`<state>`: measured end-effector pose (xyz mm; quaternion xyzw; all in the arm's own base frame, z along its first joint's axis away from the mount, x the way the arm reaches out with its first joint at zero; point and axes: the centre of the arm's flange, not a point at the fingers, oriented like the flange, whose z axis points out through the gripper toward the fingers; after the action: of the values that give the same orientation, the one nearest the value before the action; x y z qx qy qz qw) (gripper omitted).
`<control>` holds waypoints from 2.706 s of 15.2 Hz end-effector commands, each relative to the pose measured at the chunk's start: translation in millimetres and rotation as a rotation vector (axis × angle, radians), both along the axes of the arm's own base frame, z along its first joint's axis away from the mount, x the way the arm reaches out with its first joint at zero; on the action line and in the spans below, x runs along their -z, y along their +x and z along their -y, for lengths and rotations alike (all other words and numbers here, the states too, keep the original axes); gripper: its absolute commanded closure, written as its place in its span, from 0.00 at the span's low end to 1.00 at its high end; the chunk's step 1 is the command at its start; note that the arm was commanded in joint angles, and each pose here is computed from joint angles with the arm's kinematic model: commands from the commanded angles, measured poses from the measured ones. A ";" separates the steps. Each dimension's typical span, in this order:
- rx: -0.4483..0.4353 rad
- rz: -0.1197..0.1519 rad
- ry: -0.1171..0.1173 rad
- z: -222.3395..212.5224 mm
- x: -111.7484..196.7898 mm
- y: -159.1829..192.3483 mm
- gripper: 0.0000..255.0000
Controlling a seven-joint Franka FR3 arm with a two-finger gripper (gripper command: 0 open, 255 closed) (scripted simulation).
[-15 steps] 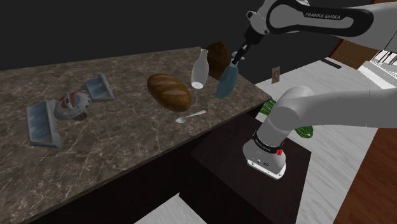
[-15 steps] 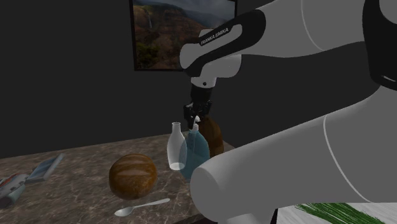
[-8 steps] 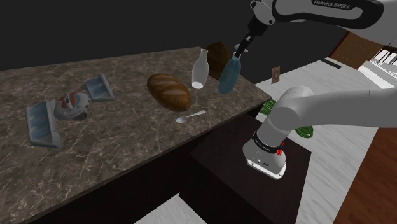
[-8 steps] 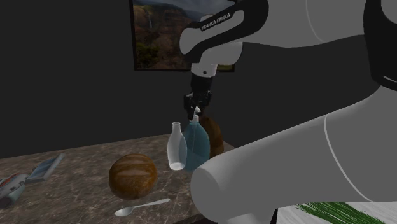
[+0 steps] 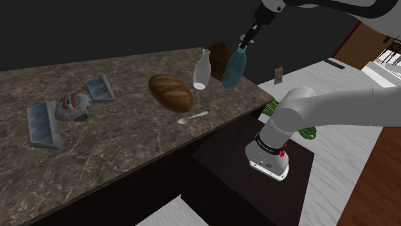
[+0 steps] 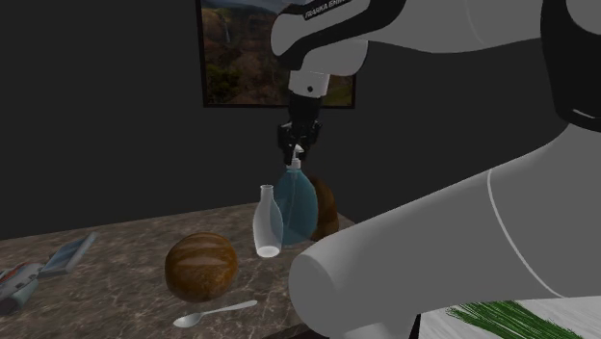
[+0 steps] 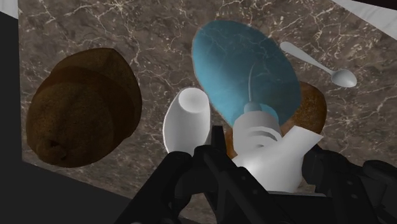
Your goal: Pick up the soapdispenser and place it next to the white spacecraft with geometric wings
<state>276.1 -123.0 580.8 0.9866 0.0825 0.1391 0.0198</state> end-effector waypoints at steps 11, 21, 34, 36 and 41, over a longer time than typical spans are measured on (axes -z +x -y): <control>0.000 0.000 0.000 0.0 -63.4 -0.4 1.00; 0.000 0.000 0.000 0.0 -116.2 -0.4 1.00; 0.000 0.000 0.000 0.0 -181.7 -0.4 1.00; 0.000 0.000 0.000 -18.6 -174.5 17.0 1.00; 0.000 0.000 0.000 -65.0 -156.5 60.3 1.00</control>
<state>329.5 -67.3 741.2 0.9867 0.0829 0.1386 0.0197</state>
